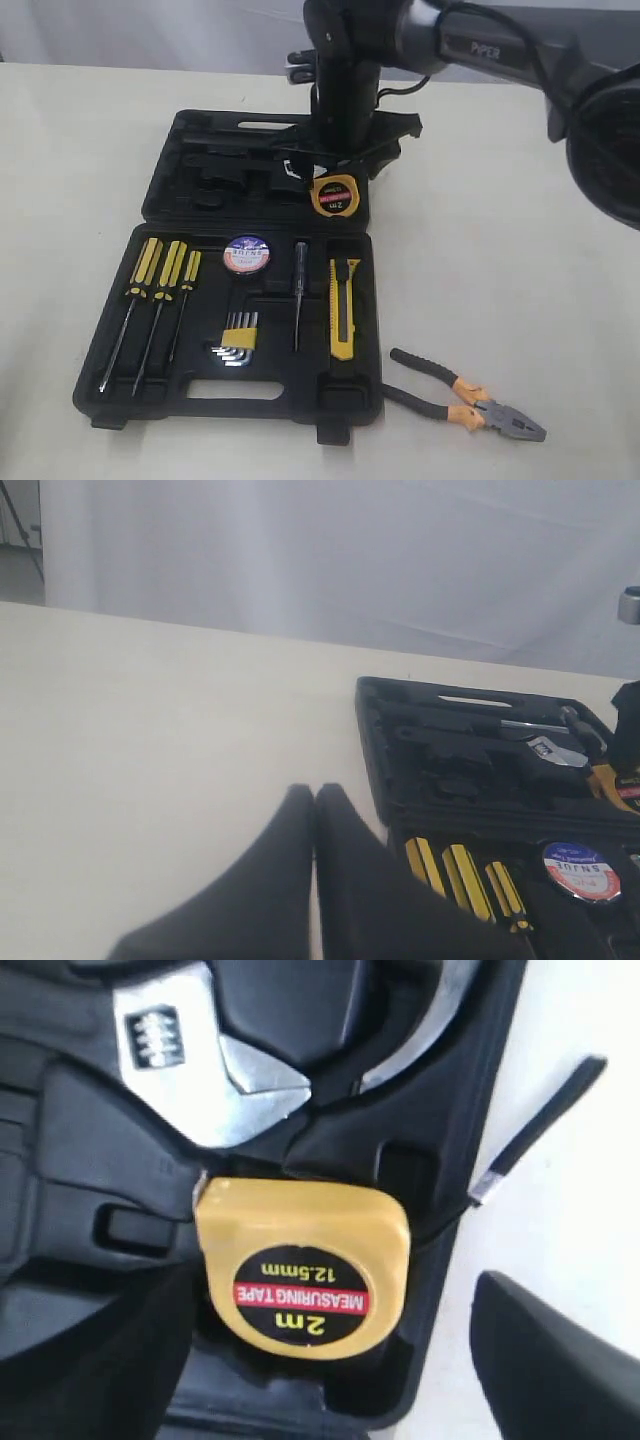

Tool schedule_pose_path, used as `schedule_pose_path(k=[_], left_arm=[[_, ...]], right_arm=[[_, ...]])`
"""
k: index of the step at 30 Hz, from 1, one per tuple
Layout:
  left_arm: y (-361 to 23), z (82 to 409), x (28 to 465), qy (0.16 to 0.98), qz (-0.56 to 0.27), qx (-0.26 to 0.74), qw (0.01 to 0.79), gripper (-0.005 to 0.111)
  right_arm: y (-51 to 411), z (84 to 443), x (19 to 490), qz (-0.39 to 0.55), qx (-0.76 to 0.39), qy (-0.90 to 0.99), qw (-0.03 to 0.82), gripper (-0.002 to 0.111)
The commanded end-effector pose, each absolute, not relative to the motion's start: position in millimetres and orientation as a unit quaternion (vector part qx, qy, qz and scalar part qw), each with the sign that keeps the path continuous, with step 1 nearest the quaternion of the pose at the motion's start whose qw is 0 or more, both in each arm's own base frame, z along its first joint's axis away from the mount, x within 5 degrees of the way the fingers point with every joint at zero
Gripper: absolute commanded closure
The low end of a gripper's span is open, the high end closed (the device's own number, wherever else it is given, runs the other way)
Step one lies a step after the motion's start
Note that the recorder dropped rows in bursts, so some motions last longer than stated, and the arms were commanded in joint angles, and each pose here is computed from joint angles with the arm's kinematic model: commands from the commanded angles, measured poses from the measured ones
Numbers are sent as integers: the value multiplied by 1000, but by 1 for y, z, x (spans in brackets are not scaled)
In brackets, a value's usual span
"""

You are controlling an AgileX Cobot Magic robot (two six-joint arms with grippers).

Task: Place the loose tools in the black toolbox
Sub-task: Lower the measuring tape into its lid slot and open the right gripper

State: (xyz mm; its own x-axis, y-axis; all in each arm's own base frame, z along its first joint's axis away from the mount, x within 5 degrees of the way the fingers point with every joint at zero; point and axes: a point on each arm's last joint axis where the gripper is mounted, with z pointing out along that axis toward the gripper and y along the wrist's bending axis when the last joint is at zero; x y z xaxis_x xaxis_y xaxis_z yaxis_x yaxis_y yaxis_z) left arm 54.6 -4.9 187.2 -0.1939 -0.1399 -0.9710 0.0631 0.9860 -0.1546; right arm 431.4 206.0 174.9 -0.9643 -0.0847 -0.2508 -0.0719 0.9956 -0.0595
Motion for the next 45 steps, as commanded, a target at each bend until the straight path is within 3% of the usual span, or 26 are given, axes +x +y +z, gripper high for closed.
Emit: schedule_pose_path(k=[1, 3, 5, 6, 7, 8, 17, 28, 38, 45], left_arm=[[-5, 189, 55, 768, -81, -22, 634, 107], [-5, 189, 55, 768, -81, -22, 634, 107], [-5, 189, 55, 768, -81, -22, 634, 107], [-5, 189, 55, 768, -81, -22, 634, 107], [-5, 189, 55, 768, -81, -22, 634, 107], [-5, 189, 55, 768, -81, -22, 634, 107], [-5, 189, 55, 768, -81, -22, 634, 107], [-5, 189, 55, 768, -81, -22, 634, 107], [-5, 189, 55, 768, -81, -22, 634, 107], [-5, 189, 55, 768, -78, -20, 635, 107]], right_arm=[[202, 205, 428, -23, -51, 987, 152, 36], [202, 212, 427, -22, -64, 985, 158, 40], [202, 212, 427, -24, -73, 984, 158, 63], [202, 209, 430, -22, -77, 983, 164, 85], [202, 206, 431, -24, -78, 983, 166, 93], [203, 200, 434, -26, -83, 981, 172, 108], [208, 129, 445, -47, -134, 981, 132, 109], [206, 164, 445, -52, -153, 972, 171, 109], [208, 119, 447, -61, -167, 975, 132, 109], [207, 147, 447, -53, -169, 971, 160, 109]])
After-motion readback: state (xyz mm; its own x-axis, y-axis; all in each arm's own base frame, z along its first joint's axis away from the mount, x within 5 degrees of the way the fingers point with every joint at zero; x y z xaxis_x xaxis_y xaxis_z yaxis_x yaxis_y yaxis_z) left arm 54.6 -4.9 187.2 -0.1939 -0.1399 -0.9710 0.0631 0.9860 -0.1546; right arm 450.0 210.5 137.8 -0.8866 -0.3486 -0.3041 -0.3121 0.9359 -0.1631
